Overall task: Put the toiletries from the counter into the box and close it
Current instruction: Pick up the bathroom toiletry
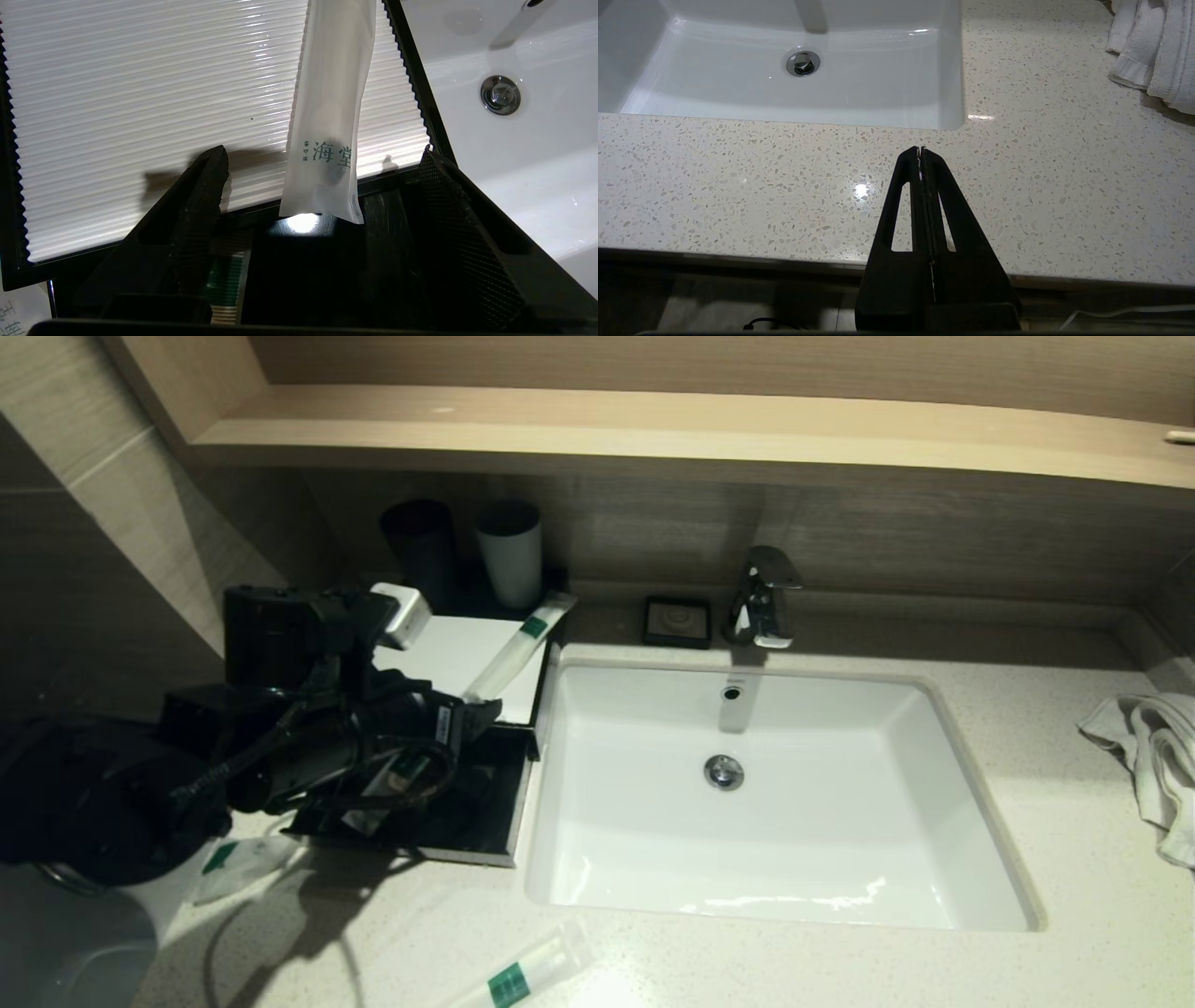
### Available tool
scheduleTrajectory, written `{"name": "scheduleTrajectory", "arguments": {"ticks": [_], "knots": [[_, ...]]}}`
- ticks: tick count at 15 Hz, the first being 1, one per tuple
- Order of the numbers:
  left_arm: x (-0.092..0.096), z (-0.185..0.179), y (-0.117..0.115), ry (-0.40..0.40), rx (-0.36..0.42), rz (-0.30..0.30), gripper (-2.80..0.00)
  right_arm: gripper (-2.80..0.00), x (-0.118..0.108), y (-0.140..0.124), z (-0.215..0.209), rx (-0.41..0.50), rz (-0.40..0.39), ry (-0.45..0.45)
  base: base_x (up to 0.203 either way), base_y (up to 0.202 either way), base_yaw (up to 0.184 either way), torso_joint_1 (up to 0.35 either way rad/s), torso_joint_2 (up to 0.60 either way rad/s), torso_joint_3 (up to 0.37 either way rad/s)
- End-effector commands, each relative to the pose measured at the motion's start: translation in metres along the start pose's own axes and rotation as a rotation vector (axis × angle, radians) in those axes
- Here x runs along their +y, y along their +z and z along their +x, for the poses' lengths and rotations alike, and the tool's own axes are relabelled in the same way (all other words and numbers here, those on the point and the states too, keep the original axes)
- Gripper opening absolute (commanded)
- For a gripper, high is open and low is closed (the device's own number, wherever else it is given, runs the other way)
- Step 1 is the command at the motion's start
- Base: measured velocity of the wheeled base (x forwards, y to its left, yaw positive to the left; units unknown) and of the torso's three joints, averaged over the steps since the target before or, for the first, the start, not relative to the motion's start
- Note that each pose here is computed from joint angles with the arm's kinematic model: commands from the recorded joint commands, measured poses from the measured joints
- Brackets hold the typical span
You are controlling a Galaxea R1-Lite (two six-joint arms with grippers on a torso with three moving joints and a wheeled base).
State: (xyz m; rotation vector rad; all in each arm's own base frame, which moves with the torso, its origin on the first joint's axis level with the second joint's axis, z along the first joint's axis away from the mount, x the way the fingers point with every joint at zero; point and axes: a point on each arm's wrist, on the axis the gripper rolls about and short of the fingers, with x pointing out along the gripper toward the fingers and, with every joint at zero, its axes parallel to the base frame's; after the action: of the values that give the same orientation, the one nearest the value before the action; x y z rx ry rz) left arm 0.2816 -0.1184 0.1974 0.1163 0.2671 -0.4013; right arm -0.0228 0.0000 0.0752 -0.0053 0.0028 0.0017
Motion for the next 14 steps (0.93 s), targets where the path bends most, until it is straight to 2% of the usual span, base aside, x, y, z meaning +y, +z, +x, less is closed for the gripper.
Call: {"name": "scheduleTrajectory", "arguments": {"ticks": [1,14], "knots": [[-0.0003,0.0027,-0.0017,-0.001,0.006,0.002,0.00,-2.80,0.0000,0.0000,0.0000,0.000,-0.001,0.000,0.000,0.000,0.000,0.000,0.00,0.000],[-0.0021,0.0051,-0.0079,-0.006,0.012,0.016,0.00,-2.80,0.0000,0.0000,0.0000,0.000,-0.001,0.000,0.000,0.000,0.000,0.000,0.00,0.000]]}}
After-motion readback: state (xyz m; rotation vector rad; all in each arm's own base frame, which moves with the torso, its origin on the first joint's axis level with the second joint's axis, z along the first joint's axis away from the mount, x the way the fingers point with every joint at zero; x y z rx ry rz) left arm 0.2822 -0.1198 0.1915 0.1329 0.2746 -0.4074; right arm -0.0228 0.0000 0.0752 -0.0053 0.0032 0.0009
